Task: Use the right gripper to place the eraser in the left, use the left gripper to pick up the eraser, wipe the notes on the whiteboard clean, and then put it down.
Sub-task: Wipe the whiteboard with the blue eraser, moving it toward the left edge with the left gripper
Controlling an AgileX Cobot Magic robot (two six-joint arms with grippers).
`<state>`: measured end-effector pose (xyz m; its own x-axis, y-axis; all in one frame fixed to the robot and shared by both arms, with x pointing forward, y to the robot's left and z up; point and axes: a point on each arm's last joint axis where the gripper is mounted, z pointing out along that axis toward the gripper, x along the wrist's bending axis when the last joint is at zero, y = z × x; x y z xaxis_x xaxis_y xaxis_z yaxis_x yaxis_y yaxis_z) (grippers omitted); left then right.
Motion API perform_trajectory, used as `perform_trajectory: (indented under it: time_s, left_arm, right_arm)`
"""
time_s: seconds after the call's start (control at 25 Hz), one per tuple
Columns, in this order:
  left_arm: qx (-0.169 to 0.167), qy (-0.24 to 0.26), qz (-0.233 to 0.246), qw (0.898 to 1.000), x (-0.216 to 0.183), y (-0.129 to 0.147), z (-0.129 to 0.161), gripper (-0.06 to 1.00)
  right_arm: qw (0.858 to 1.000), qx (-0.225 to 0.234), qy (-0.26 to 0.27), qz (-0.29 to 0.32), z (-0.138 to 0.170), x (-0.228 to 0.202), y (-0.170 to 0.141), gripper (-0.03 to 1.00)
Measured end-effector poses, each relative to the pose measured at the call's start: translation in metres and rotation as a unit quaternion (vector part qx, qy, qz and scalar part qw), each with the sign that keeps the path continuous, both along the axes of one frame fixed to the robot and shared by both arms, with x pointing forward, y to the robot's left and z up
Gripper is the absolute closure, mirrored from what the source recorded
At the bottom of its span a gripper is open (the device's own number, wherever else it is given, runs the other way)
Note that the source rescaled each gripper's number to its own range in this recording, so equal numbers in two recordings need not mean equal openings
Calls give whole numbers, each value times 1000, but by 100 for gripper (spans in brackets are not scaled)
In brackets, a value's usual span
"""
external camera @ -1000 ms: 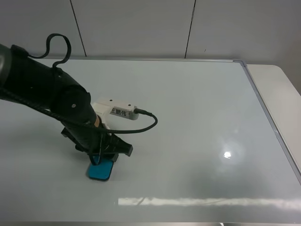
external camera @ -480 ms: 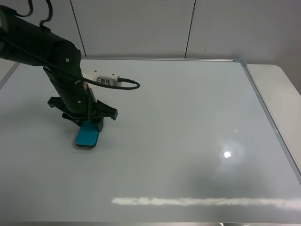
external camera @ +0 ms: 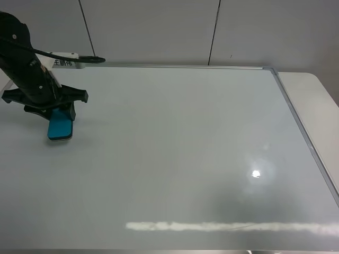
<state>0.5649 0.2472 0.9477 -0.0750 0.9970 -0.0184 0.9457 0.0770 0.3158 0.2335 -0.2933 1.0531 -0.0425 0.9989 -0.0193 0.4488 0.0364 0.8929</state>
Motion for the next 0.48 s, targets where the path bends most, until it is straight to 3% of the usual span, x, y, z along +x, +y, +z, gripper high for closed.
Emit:
perform_trajectory:
  time_s: [0.32,0.36,0.48]
  left_arm:
    - [19,1,-61,998,1,5,0,93]
    - [22,2,-80,997,1,5,0,85]
    - [23,11,-110,994,0,3,-4,26]
  right_arm:
    - [1000,0,0,0,0,0,0,-3]
    - [1000,0,0,0,0,0,0,-3]
    - [1000,0,0,0,0,0,0,-3]
